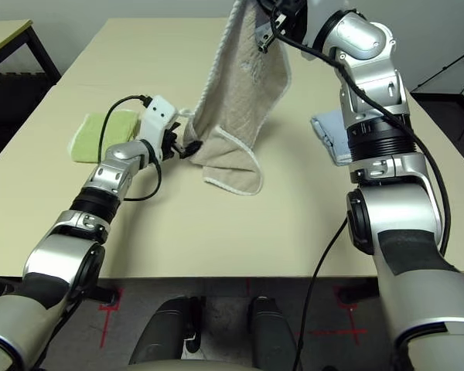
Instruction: Fold the towel and set it aside.
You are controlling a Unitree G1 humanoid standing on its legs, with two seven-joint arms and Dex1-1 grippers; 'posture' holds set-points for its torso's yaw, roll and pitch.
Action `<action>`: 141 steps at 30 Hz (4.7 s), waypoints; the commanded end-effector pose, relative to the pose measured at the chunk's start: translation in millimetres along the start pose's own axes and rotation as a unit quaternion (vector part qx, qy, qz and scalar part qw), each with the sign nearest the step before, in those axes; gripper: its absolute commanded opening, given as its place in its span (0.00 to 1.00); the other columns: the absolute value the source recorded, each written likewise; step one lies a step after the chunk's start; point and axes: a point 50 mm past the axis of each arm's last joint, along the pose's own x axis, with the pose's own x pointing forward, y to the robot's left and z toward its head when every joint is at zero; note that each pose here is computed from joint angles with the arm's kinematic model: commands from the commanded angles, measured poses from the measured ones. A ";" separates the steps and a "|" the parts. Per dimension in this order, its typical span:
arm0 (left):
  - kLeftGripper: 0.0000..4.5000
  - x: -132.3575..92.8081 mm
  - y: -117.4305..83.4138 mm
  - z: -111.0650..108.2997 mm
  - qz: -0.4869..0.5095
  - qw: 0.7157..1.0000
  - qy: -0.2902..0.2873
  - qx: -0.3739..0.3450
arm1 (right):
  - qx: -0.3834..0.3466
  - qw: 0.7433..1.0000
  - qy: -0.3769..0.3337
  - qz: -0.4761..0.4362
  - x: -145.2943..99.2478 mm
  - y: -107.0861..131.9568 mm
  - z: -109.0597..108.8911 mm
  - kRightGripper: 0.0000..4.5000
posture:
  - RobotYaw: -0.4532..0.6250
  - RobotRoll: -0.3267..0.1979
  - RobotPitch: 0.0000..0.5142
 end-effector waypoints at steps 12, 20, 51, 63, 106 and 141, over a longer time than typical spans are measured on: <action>1.00 -18.0 42.3 28.9 0.021 0.997 -0.056 -0.055 | -0.005 1.000 0.014 -0.020 -6.0 -6.6 -5.2 0.00 | 0.52 0.62 0.23; 1.00 -21.7 21.4 90.6 -0.077 0.974 -0.154 -0.149 | 0.001 1.000 0.015 -0.014 -4.6 -3.0 -7.3 0.00 | 0.53 0.62 0.23; 1.00 -32.4 47.1 -39.1 0.121 0.978 0.122 0.115 | 0.010 1.000 0.023 -0.014 -12.0 -0.2 -6.0 0.00 | 0.52 0.62 0.27; 1.00 -27.7 32.3 -4.4 0.088 0.995 0.030 0.040 | 0.018 0.999 0.029 -0.007 -12.6 2.6 -11.7 0.00 | 0.54 0.62 0.27; 1.00 -39.3 54.6 -2.1 0.032 0.990 0.077 0.115 | 0.021 0.999 0.022 -0.013 -11.8 -0.8 -5.8 0.00 | 0.52 0.62 0.26; 0.00 -40.4 79.2 16.2 0.112 0.991 0.036 0.060 | 0.038 0.995 0.081 -0.055 -23.5 -9.0 -22.8 0.00 | 0.52 0.62 0.27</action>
